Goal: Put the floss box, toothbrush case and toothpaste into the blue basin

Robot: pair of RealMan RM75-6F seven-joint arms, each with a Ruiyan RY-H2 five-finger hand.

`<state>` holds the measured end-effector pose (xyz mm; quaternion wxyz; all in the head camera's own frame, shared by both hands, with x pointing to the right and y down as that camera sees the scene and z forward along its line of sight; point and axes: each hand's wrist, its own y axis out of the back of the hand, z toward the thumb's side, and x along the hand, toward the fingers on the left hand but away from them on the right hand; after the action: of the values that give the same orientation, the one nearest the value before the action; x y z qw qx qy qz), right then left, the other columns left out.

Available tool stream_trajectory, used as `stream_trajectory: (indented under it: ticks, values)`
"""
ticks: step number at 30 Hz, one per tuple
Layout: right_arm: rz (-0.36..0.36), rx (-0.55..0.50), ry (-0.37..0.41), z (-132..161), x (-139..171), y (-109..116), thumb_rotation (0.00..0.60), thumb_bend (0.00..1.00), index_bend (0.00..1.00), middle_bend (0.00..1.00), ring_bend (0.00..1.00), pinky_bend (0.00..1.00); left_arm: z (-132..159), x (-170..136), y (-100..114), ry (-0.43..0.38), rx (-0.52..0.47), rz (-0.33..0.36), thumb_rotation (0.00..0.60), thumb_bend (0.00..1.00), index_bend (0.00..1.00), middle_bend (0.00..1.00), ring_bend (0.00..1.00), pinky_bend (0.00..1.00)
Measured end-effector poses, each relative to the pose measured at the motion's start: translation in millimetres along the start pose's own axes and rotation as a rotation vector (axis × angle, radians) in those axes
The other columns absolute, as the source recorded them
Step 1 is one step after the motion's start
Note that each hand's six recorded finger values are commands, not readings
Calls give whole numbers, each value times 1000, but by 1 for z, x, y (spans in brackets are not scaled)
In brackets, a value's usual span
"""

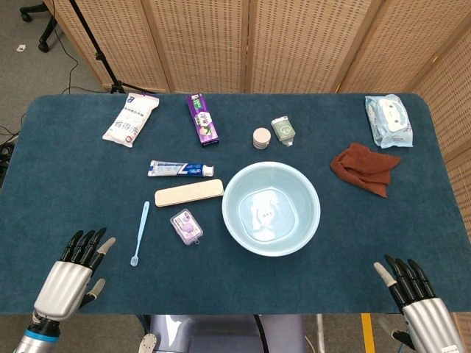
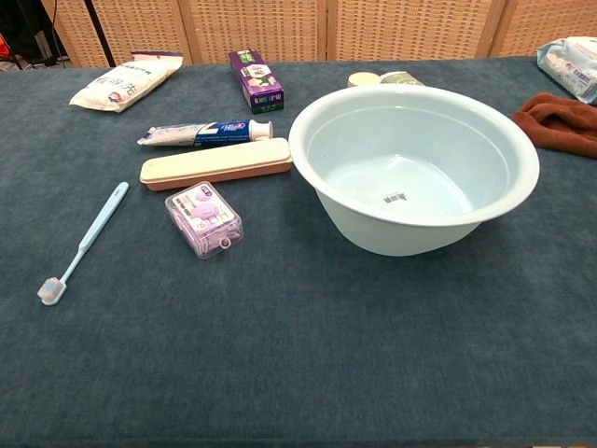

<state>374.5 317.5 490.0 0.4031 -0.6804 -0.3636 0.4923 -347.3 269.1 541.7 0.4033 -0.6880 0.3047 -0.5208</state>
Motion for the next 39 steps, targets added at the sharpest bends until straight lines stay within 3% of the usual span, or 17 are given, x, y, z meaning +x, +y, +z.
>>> stream_trajectory:
  ticks: [12, 25, 34, 39]
  values:
    - [-1, -2, 0, 0, 0, 0, 600, 131, 0, 0, 0, 0, 7, 32, 3, -40, 27, -92, 600, 307, 0, 0, 0, 0]
    - [-2, -7, 0, 0, 0, 1, 600, 131, 0, 0, 0, 0, 23, 103, 2, -105, -14, -226, 600, 309, 0, 0, 0, 0]
    - [-1, -10, 1, 0, 0, 0, 600, 131, 0, 0, 0, 0, 40, 143, -17, -109, 46, -307, 600, 312, 0, 0, 0, 0]
    - [-4, -14, -2, -2, -1, 1, 600, 131, 0, 0, 0, 0, 58, 161, -28, -109, 33, -345, 600, 315, 0, 0, 0, 0]
